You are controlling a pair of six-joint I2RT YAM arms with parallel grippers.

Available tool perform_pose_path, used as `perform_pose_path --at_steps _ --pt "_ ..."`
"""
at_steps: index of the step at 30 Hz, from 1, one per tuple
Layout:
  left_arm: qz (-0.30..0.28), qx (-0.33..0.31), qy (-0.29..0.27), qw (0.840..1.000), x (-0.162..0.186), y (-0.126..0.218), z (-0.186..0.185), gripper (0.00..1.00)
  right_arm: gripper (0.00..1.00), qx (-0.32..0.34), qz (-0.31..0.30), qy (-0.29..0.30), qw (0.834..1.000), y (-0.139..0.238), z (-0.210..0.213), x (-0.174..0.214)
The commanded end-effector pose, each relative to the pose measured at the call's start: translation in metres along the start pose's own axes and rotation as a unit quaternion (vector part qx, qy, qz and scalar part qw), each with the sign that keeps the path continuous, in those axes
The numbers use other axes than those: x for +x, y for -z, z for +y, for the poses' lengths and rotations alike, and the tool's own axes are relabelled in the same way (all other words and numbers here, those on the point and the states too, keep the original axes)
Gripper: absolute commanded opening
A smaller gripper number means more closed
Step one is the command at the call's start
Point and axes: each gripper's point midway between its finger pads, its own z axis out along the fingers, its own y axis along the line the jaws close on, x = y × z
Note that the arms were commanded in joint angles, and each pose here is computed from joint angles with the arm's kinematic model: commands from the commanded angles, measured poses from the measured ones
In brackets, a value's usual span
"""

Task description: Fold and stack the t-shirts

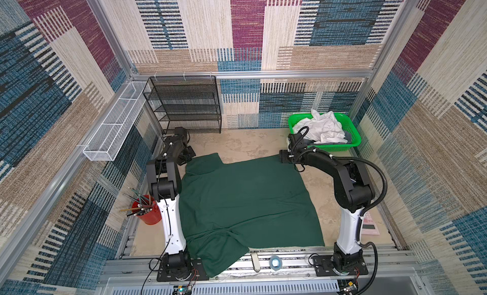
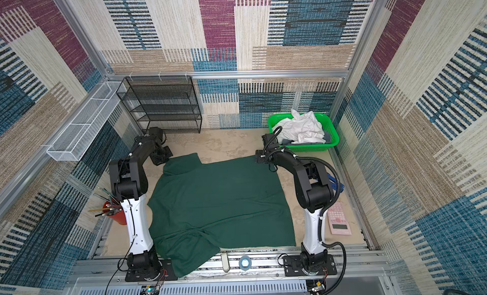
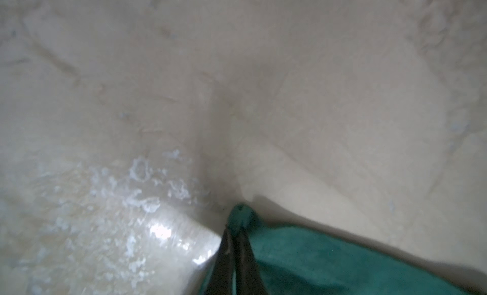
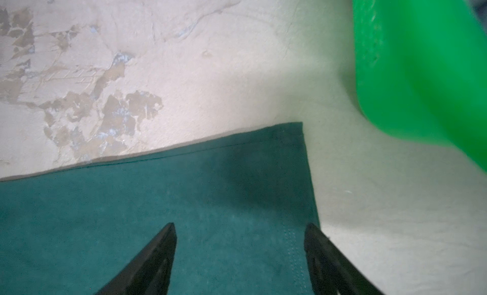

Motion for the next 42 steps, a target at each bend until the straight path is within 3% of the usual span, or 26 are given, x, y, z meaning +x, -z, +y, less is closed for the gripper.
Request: perform_pose_path --at_steps 1,9,15,21,42 --pt "0.014 -0.002 -0.005 1.000 0.010 0.016 0.012 0.00 0.78 0.005 -0.008 -0.006 1.000 0.003 -0.001 -0.005" --pt "-0.073 0.014 0.018 0.997 -0.007 0.087 0.023 0.00 0.75 0.034 -0.022 -0.015 0.999 -0.004 -0.009 -0.015" --pt "-0.094 0.016 0.028 0.995 0.001 0.106 0.034 0.00 0.69 0.013 -0.025 -0.016 0.999 -0.020 0.001 -0.024" --pt "-0.105 0.010 0.039 0.994 0.003 0.111 0.049 0.00 0.67 0.003 -0.028 -0.013 1.000 -0.031 0.007 -0.033" --pt "-0.086 0.046 0.040 0.994 0.004 0.106 0.043 0.00 0.60 0.021 -0.013 -0.013 1.000 -0.070 0.006 -0.040"
